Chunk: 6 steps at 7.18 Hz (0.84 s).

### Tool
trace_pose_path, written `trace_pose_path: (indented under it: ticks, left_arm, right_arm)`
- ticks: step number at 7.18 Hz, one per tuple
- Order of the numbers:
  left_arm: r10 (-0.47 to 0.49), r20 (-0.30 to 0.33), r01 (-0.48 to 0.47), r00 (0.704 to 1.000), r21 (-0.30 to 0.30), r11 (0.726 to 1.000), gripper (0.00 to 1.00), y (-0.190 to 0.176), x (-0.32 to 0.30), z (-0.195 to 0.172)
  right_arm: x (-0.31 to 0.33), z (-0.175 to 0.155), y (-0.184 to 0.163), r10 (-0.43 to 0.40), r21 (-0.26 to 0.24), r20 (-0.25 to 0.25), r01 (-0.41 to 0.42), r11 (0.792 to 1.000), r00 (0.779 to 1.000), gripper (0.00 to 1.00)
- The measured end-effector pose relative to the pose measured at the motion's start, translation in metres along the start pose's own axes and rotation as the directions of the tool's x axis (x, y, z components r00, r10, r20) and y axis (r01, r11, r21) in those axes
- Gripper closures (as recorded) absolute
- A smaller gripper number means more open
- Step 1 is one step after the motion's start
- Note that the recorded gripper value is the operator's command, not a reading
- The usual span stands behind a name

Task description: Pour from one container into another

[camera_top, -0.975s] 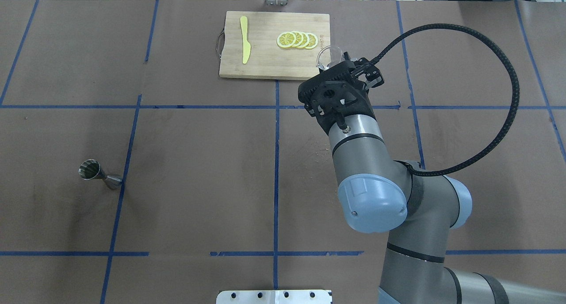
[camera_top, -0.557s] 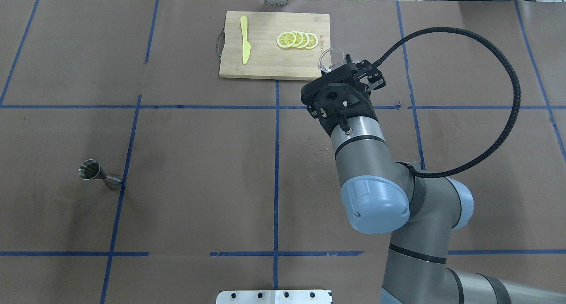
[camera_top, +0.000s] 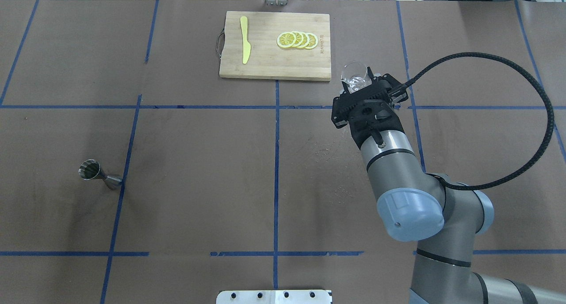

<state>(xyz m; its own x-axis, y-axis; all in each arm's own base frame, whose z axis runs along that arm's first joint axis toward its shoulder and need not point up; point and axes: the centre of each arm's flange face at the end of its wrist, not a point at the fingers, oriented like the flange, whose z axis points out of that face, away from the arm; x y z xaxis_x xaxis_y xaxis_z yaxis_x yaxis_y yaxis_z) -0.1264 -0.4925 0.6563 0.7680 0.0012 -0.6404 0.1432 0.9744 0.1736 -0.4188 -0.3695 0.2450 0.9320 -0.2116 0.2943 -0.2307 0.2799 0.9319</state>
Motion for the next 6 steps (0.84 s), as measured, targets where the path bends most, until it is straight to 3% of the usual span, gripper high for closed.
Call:
trace_pose_path:
  ticks: [4,6]
  left_arm:
    - [0.005,0.000,-0.005,1.000,0.001,1.000,0.00,0.000,0.001,0.000]
    - [0.008,0.000,-0.008,1.000,0.002,1.000,0.00,-0.001,0.001,-0.001]
  right_arm:
    - [0.054,0.002,0.093,0.129,-0.006,-0.025,-0.129,0.992,0.991,1.00]
    - [0.063,0.013,0.156,0.217,0.008,-0.028,-0.217,0.976,0.976,1.00]
